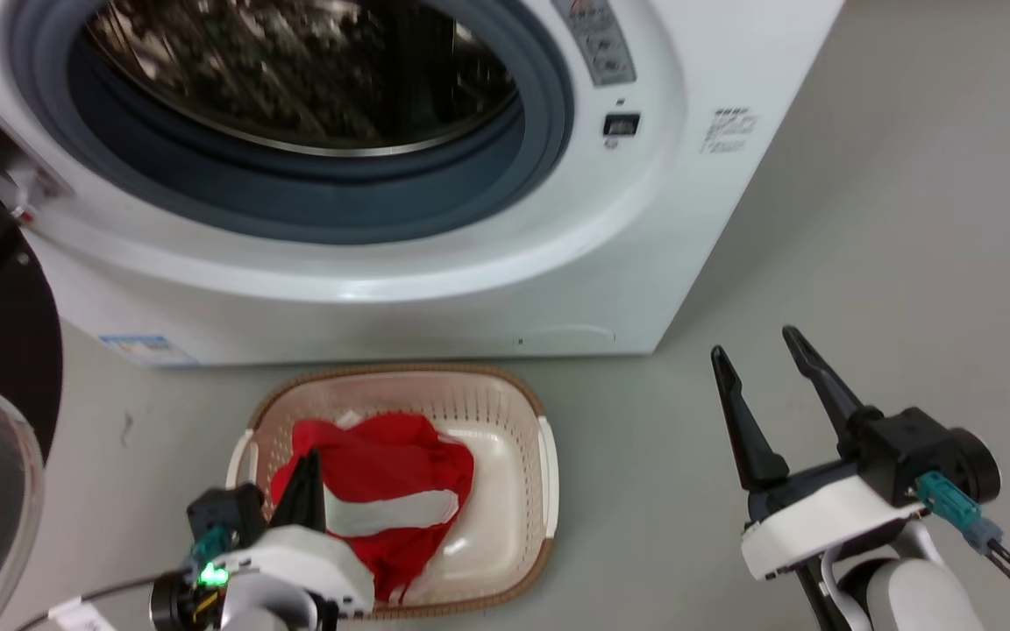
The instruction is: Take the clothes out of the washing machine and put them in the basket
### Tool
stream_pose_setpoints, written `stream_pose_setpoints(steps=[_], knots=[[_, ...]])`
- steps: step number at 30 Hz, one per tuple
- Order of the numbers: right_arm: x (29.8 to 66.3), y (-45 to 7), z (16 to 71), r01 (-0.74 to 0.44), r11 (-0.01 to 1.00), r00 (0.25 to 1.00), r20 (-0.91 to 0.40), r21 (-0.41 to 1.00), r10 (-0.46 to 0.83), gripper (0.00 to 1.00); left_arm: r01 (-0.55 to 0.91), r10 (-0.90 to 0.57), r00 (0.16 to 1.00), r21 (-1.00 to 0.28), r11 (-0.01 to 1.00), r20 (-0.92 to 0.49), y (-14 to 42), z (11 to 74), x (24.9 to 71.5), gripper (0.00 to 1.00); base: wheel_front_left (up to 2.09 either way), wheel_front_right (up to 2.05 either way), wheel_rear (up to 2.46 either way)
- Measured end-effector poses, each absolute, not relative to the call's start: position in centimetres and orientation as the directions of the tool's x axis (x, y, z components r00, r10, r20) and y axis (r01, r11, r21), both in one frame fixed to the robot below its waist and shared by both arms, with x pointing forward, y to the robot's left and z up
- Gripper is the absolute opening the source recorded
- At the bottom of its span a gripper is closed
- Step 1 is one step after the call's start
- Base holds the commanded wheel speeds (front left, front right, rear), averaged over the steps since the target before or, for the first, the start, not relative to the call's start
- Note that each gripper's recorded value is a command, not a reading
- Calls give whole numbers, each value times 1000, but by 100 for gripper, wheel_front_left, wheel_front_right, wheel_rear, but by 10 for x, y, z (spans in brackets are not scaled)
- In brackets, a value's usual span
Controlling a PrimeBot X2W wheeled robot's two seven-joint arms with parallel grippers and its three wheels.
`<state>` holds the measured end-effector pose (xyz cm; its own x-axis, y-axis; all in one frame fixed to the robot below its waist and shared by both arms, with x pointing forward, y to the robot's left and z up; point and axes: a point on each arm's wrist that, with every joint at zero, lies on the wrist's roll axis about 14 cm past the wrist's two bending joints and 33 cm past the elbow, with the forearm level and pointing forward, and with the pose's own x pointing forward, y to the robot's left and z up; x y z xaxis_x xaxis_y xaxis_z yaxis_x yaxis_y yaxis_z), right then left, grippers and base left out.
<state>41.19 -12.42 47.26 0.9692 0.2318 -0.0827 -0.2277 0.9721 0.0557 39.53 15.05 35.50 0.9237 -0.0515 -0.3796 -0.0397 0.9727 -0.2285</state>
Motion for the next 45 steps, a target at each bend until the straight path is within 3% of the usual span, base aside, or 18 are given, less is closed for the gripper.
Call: stream_pose_setpoints(steps=[15, 25, 26, 27, 35, 45], knots=[[466, -100, 364, -292, 952, 915, -264, 91, 306, 100, -63, -61, 804, -185, 981, -592, 147, 235, 458, 0, 0, 0, 0], [466, -104, 313, -279, 953, 888, -346, 116, 302, 100, -100, -51, 656, -154, 983, -753, 142, 160, 435, 0, 0, 0, 0], [464, -107, 312, -270, 956, 890, -350, 116, 293, 100, -100, -48, 643, -146, 984, -765, 142, 158, 431, 89, 0, 0, 0], [463, -109, 313, -267, 957, 891, -349, 115, 290, 100, -96, -44, 647, -139, 986, -761, 144, 160, 433, 100, 0, 0, 0], [455, -122, 341, -233, 968, 916, -312, 93, 251, 100, -93, -31, 740, -147, 985, -672, 153, 211, 443, 100, 0, 0, 0], [425, -140, 414, -186, 981, 962, -196, 46, 192, 100, -28, -38, 901, -145, 989, -432, 162, 325, 446, 100, 0, 0, 0]])
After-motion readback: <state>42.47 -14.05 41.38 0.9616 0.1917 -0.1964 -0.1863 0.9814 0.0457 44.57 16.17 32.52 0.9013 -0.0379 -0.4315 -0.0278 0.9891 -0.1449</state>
